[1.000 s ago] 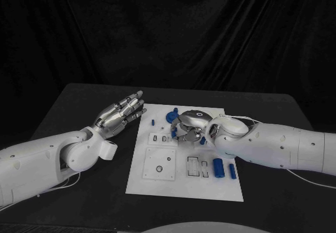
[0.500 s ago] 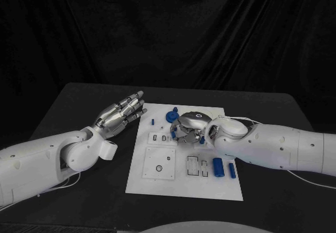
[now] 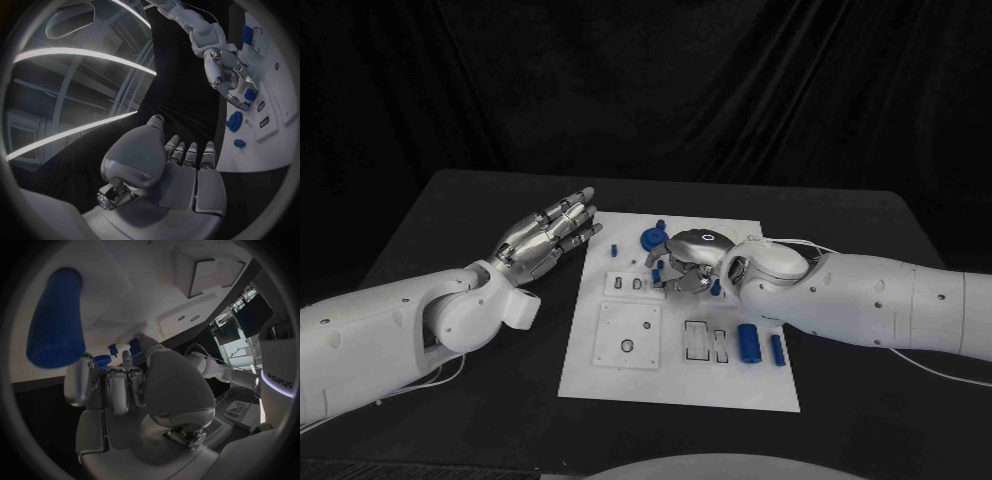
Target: Assemble the parts on the task board
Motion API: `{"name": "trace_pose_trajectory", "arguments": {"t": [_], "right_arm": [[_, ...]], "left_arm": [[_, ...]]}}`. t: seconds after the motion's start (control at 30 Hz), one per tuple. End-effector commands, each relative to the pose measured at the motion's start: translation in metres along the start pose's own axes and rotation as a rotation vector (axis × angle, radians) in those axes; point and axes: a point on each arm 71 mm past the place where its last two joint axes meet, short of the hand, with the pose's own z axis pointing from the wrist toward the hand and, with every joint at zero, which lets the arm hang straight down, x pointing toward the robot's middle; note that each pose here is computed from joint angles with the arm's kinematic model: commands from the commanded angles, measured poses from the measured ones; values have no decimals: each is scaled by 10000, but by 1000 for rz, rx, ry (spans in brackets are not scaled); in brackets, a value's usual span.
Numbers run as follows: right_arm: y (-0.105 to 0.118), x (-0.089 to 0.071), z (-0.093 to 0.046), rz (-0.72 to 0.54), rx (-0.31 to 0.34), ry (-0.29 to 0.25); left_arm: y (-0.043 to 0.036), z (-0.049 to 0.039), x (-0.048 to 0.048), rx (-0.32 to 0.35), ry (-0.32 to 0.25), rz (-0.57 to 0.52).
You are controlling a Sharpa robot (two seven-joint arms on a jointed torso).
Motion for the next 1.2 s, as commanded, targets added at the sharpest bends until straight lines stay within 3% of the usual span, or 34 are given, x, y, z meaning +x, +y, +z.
{"name": "trace_pose_trajectory", "arguments": {"t": [0.03, 0.27, 0.37, 0.63, 0.83, 1.03, 1.2], "right_arm": [[-25, 43, -23, -9, 25, 17], [-42, -38, -117, -1, 8, -49], [-32, -145, -181, 0, -9, -94], [-23, -631, -445, 20, -25, -214], [-138, -1012, -602, 57, 1, -324], [-315, -1353, -704, 164, 64, -433], [-430, -1456, -743, 216, 108, -442]], "left_arm": [[-1, 3, 16, 9, 12, -9], [-8, -29, -13, 3, -4, -1], [-19, -51, -27, 7, -15, 4], [-67, -82, -33, 21, -34, 55], [-184, -46, -11, 65, 7, 248], [-395, 35, 30, 146, 66, 523], [-552, 158, 89, 157, 130, 772]]}}
